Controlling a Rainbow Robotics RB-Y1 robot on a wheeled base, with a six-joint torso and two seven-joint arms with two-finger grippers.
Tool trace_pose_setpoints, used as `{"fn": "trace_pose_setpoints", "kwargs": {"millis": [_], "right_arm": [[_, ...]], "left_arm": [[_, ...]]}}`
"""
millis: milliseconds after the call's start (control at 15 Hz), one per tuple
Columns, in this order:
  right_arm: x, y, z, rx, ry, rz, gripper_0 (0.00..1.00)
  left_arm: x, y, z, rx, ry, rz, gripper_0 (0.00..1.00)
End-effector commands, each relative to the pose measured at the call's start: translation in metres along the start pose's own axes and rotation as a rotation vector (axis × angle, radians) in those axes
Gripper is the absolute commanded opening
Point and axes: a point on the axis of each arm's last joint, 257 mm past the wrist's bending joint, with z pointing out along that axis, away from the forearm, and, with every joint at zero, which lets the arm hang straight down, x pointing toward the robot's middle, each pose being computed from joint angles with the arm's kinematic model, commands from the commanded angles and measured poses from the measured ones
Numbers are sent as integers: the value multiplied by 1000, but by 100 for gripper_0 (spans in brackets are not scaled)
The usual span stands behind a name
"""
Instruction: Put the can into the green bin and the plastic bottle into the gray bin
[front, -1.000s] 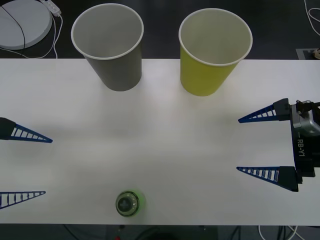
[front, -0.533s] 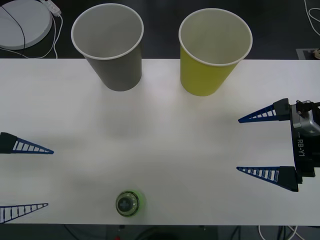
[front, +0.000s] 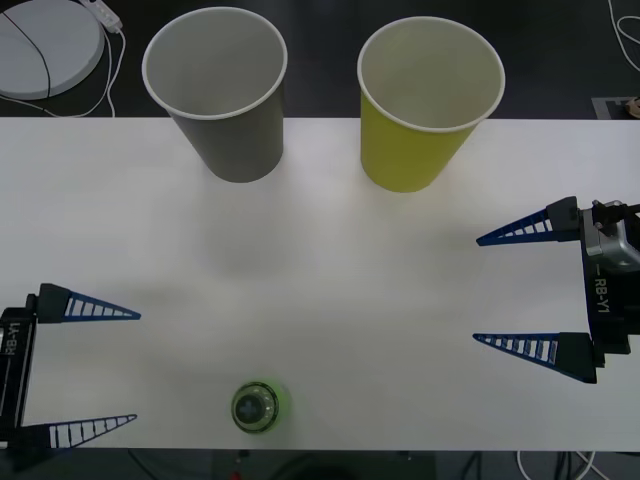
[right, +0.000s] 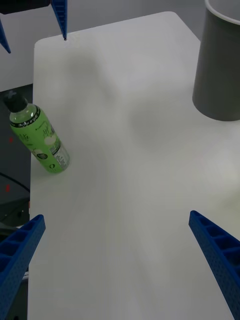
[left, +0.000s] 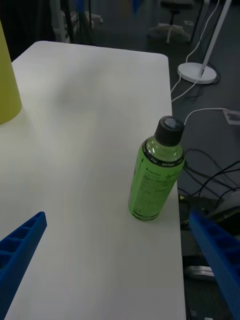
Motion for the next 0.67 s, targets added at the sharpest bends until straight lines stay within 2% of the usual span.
{"fn": "trace_pose_setpoints", "kwargs": {"millis": [67, 200, 467, 667], "right_arm": [[0, 0, 0, 0, 0, 0, 100], [0, 0, 0, 0, 0, 0, 100], [0, 0, 0, 0, 0, 0, 100], [0, 0, 0, 0, 0, 0, 100]], "left_arm": [[2, -15, 15, 15, -36, -34, 100], [11, -22, 22, 9, -33, -39, 100], [32, -35, 35, -1, 10, -22, 100], [40, -50, 43, 24, 23, -30, 100]]}}
